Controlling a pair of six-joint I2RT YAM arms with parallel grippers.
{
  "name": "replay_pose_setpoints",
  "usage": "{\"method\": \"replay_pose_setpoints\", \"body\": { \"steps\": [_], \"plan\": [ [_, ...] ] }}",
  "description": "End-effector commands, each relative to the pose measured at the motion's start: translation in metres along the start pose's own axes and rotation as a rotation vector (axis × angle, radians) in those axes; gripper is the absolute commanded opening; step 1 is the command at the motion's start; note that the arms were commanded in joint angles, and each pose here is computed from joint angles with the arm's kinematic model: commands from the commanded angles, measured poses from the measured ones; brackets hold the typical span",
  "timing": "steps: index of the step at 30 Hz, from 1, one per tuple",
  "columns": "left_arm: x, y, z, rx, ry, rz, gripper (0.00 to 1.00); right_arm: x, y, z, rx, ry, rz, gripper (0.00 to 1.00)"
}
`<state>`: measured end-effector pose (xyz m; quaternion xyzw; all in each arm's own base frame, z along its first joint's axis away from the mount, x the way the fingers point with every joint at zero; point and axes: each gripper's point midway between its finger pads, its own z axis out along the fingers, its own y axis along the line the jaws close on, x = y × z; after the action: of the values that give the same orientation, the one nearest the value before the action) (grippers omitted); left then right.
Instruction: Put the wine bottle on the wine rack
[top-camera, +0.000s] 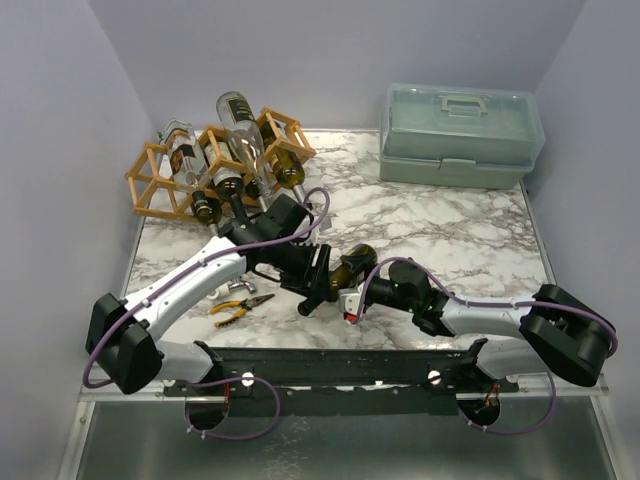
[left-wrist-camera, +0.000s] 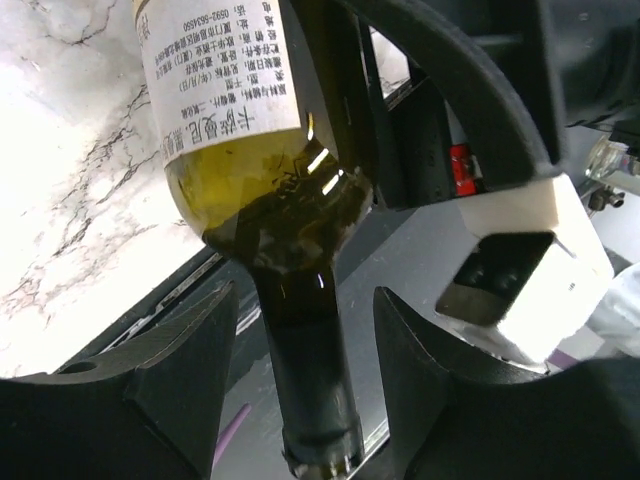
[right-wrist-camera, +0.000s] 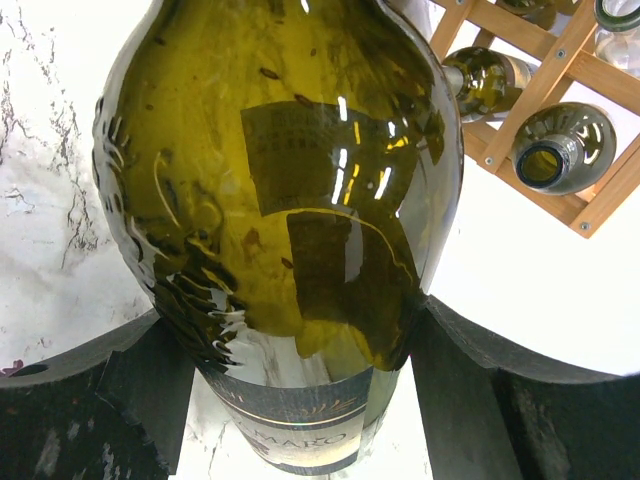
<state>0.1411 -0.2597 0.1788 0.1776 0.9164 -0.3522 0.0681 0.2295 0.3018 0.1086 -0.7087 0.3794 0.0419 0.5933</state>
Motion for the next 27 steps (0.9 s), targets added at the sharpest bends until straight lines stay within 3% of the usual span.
{"method": "replay_pose_setpoints", "body": {
  "steps": [1, 11, 13, 14, 15, 16, 19, 22, 23, 24, 27],
  "plan": [
    [0.006, 0.002, 0.01, -0.001, 0.061, 0.027, 0.56, -0.027, -0.042, -0.004, 0.138, -0.084, -0.071, 0.0],
    [0.006, -0.001, 0.026, -0.032, 0.099, 0.062, 0.4, -0.025, -0.039, -0.001, 0.123, -0.08, -0.067, 0.01],
    [0.008, 0.0, 0.03, -0.056, 0.101, 0.08, 0.29, -0.027, -0.039, -0.002, 0.121, -0.088, -0.065, 0.01],
    [0.009, 0.0, 0.031, -0.067, 0.099, 0.09, 0.2, -0.028, -0.039, -0.002, 0.119, -0.092, -0.064, 0.01],
    [0.01, 0.0, 0.031, -0.087, 0.091, 0.101, 0.05, -0.029, -0.04, -0.002, 0.118, -0.093, -0.062, 0.01],
    [0.011, 0.0, 0.031, -0.103, 0.081, 0.11, 0.0, -0.029, -0.039, -0.002, 0.114, -0.094, -0.06, 0.02],
    [0.015, -0.001, 0.026, -0.15, 0.045, 0.127, 0.0, -0.029, -0.036, -0.001, 0.106, -0.097, -0.051, 0.21],
    [0.019, 0.008, 0.012, -0.237, 0.007, 0.093, 0.0, -0.03, -0.034, 0.001, 0.107, -0.103, -0.038, 0.51],
    [0.02, 0.011, 0.007, -0.259, -0.005, 0.082, 0.0, -0.03, -0.033, 0.002, 0.098, -0.102, -0.034, 0.7],
    [0.022, 0.015, 0.002, -0.285, -0.015, 0.071, 0.0, -0.03, -0.032, 0.003, 0.089, -0.101, -0.029, 0.98],
    [0.025, 0.021, -0.012, -0.328, -0.057, 0.049, 0.0, -0.033, -0.032, 0.002, 0.087, -0.111, -0.018, 1.0]
  ]
}}
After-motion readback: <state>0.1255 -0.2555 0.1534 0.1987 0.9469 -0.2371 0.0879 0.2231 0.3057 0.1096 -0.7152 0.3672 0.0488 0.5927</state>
